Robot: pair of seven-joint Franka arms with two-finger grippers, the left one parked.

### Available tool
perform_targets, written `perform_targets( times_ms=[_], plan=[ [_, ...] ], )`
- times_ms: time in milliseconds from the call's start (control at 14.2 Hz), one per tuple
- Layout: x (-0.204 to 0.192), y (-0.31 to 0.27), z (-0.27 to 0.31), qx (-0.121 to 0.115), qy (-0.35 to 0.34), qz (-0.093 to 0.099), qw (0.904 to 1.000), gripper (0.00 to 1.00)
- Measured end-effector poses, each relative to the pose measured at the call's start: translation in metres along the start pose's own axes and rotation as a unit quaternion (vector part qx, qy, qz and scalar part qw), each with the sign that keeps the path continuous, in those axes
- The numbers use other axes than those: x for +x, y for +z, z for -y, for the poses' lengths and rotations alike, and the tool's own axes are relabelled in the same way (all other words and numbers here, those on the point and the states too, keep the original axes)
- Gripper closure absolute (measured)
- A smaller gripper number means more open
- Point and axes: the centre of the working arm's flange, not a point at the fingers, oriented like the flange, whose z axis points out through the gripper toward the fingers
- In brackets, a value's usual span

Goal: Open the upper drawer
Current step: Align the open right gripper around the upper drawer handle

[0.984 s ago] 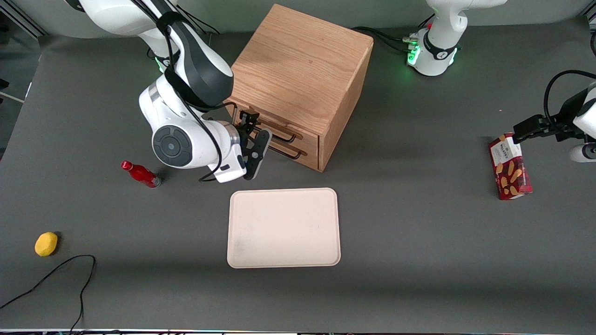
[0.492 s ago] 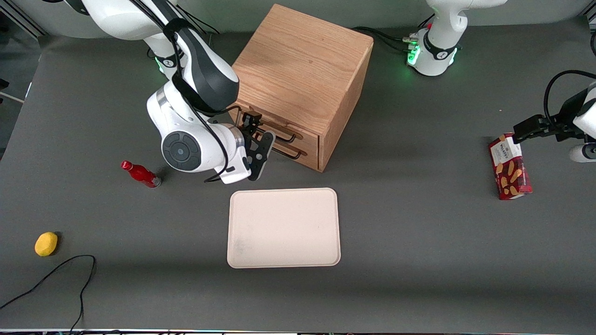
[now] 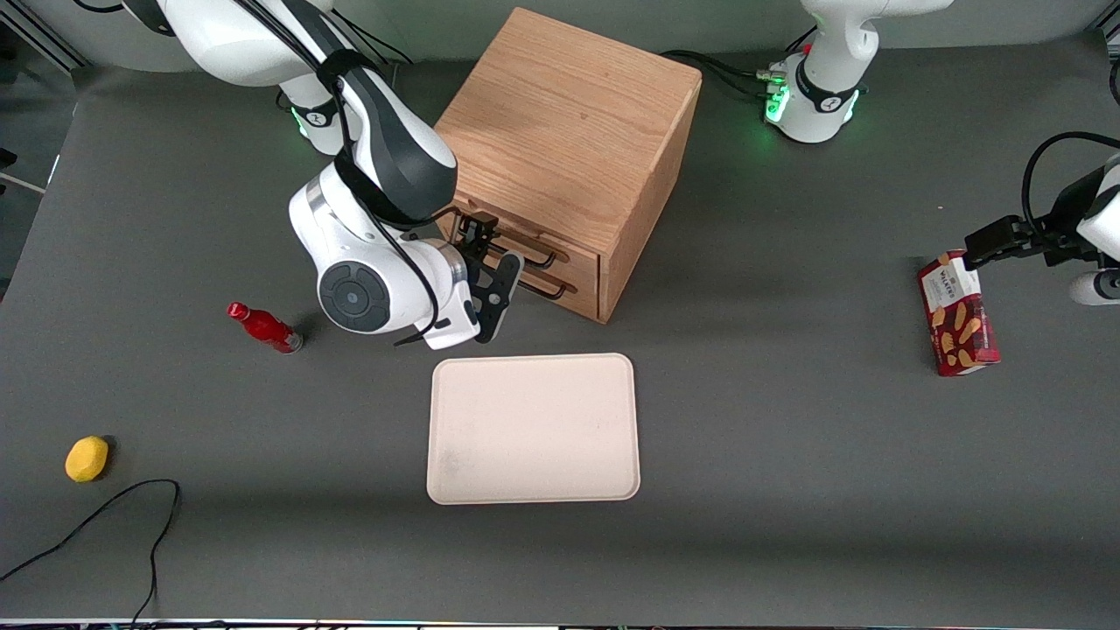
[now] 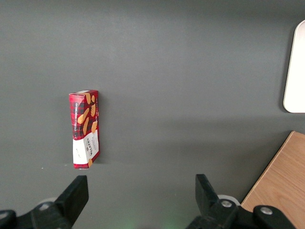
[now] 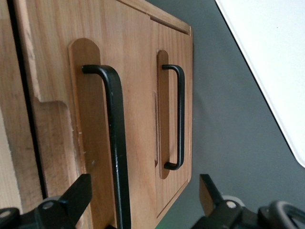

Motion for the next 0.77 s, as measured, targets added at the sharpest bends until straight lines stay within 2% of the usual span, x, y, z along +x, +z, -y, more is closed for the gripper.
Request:
perform_targets(
  times_ms=[773],
  plan=[
    [0.01,0.02,-0.001,-0.003,-0.013,-0.001,0.9999,0.0]
  ],
)
